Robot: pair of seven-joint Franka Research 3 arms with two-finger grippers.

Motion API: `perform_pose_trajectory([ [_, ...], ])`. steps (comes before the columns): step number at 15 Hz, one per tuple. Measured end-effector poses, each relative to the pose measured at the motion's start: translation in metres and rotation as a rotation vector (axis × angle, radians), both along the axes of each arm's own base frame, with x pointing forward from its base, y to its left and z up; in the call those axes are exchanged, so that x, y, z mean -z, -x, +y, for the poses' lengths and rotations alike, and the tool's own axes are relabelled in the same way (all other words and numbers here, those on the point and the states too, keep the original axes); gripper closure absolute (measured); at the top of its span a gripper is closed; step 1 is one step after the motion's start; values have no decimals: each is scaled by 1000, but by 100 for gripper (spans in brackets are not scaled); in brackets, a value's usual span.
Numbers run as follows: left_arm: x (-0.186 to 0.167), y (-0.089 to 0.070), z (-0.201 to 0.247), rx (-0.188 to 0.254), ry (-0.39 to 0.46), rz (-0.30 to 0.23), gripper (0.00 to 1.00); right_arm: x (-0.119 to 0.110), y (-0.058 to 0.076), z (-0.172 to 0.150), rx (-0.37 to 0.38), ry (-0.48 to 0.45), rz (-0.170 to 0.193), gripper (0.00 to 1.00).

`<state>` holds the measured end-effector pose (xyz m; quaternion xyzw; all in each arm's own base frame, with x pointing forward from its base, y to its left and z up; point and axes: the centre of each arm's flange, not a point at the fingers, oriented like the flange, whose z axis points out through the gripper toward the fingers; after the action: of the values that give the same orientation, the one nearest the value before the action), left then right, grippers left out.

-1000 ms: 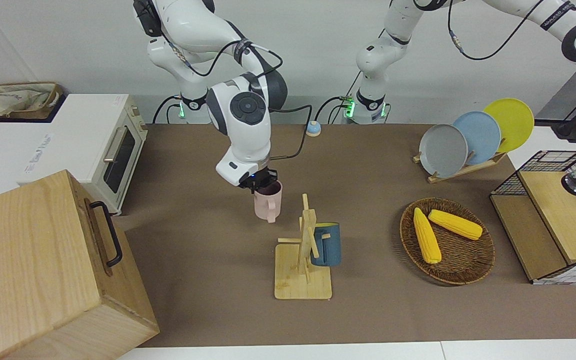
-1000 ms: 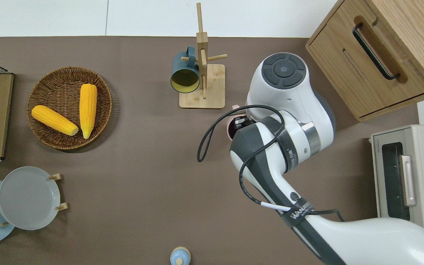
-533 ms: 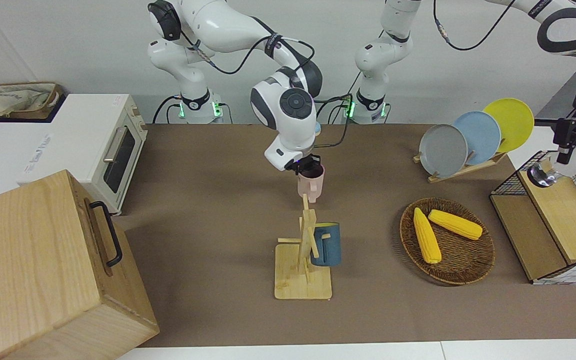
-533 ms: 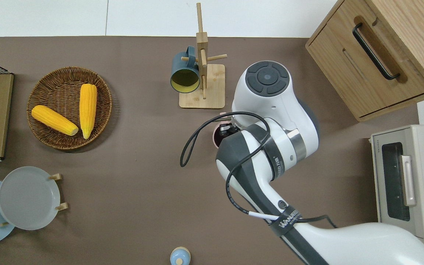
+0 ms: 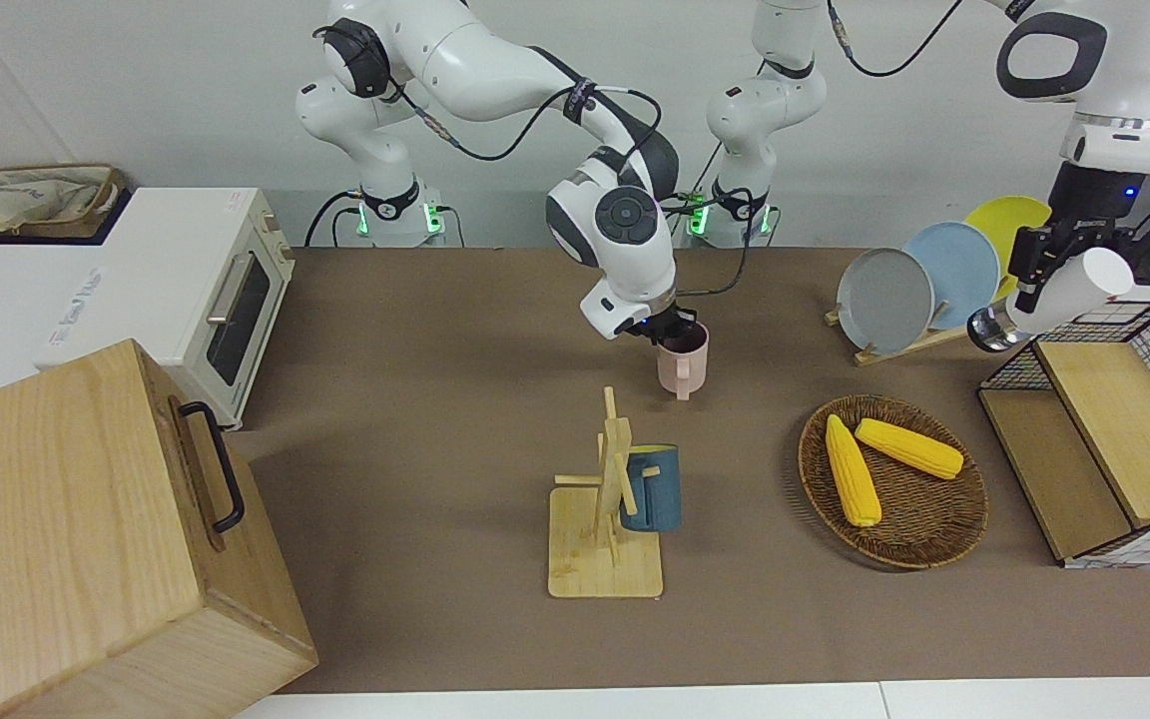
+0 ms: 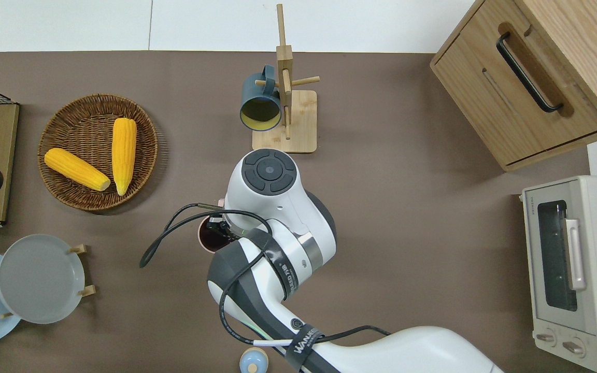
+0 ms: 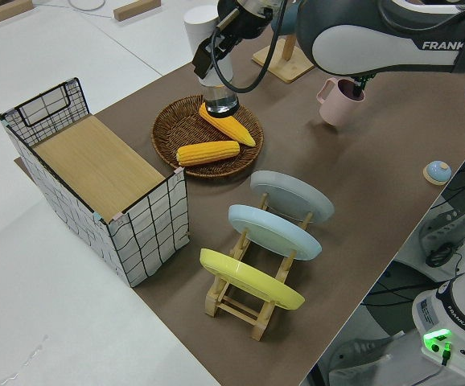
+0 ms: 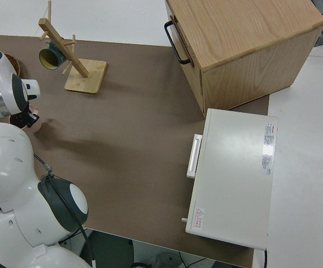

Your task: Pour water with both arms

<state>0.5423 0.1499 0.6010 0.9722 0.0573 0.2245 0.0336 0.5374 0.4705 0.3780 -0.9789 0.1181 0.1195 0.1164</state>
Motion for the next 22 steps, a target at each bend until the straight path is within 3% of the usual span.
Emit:
perform_pose_trajectory([
  [4,18,37,-33,28,-11,46,37,19,-1,13,18,-11,-8,94],
  [8,39,69,-64,51,-28,90,37,20,-8,14,32,-27,-29,53],
  [13,61,80,-88,77,-16,127,37,0,-17,11,43,-43,-58,6],
  [14,63,80,-93,83,-8,129,37,-12,-20,7,46,-46,-68,1],
  [17,68,81,-112,116,6,137,37,-71,-26,-22,57,-21,-100,1],
  [20,78,89,-135,158,11,152,37,-139,-33,-83,82,29,-123,1],
  [22,84,96,-149,184,10,164,37,-174,-38,-131,60,77,-150,1],
])
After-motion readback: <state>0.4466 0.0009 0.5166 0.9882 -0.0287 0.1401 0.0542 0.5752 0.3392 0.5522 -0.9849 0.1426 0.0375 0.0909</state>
